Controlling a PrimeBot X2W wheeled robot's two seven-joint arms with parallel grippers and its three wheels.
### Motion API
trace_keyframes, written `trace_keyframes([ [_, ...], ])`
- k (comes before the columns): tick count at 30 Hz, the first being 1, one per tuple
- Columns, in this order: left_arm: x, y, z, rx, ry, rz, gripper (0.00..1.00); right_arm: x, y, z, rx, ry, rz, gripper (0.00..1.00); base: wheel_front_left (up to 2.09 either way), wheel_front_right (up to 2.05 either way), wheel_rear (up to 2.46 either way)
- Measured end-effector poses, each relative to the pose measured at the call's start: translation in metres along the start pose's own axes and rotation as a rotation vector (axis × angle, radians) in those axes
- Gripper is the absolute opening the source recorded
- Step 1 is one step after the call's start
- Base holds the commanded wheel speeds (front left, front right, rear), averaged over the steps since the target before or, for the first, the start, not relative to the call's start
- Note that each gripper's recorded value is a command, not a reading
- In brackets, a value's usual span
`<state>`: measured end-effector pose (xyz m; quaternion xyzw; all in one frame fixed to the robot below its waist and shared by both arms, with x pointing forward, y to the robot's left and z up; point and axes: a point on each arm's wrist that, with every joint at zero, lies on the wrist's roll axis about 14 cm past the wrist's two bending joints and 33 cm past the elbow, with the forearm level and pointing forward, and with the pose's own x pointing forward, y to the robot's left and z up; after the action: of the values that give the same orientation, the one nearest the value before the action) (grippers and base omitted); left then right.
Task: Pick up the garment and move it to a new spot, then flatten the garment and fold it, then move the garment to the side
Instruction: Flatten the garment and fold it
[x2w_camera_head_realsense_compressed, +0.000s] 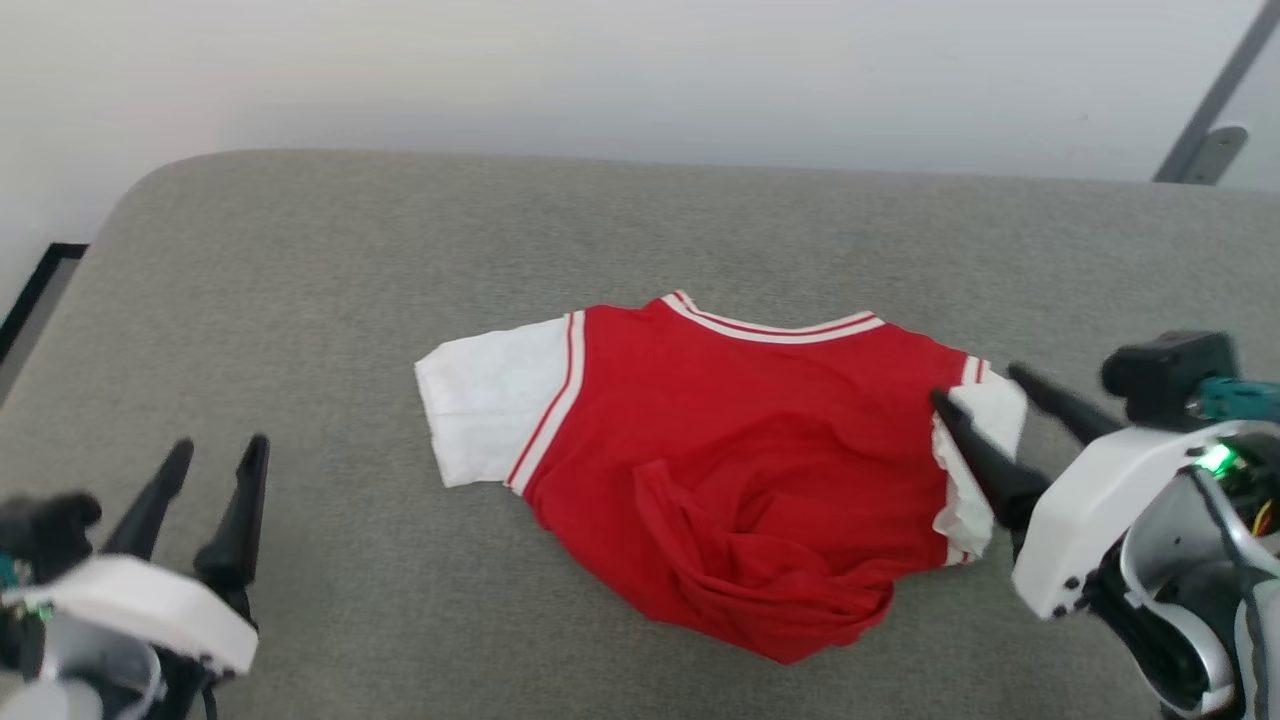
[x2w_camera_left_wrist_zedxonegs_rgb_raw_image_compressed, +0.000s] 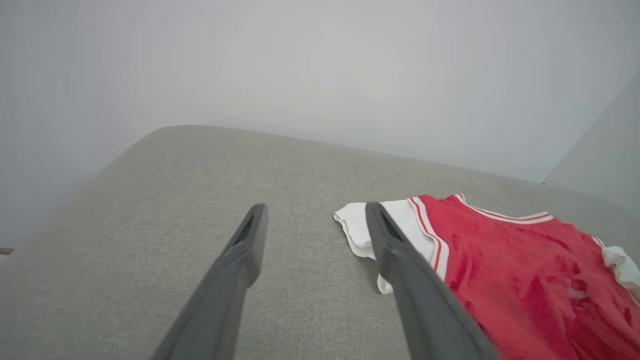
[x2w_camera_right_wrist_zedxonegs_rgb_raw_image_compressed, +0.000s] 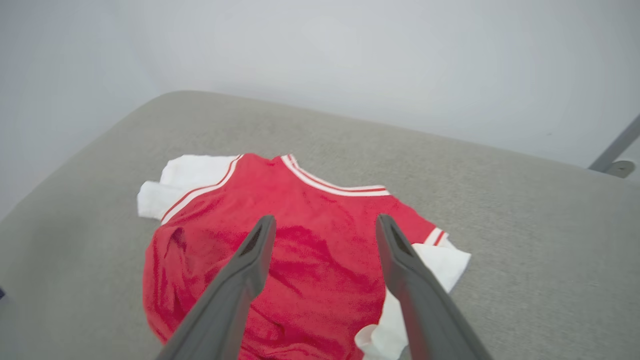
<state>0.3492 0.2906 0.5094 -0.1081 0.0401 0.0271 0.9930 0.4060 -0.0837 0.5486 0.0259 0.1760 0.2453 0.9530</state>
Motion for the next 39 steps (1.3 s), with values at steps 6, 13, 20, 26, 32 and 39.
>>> trace_keyframes([
  [6,0.040,-0.027,0.011,0.051,0.120,-0.124,1.00,-0.011,-0.036,0.031,-0.021,-0.209,-0.150,1.00,0.00,0.00,0.00],
  [13,0.088,-0.051,0.010,0.101,0.298,-0.216,1.00,-0.028,-0.064,0.059,-0.076,-0.429,-0.283,1.00,0.00,0.00,0.00],
  [20,0.127,-0.064,-0.023,0.153,0.546,-0.248,1.00,-0.034,-0.091,0.043,-0.052,-0.463,-0.385,1.00,0.00,0.00,0.00],
  [26,0.141,-0.062,-0.068,0.201,0.790,-0.232,1.00,-0.036,-0.109,0.023,-0.021,-0.422,-0.440,1.00,0.00,0.00,0.00],
  [32,0.149,-0.045,-0.105,0.261,0.975,-0.164,1.00,-0.036,-0.121,0.008,0.000,-0.381,-0.471,1.00,0.00,0.00,0.00],
  [39,0.156,-0.029,-0.130,0.270,1.079,-0.092,1.00,-0.032,-0.130,-0.004,0.018,-0.337,-0.489,1.00,0.00,0.00,0.00],
])
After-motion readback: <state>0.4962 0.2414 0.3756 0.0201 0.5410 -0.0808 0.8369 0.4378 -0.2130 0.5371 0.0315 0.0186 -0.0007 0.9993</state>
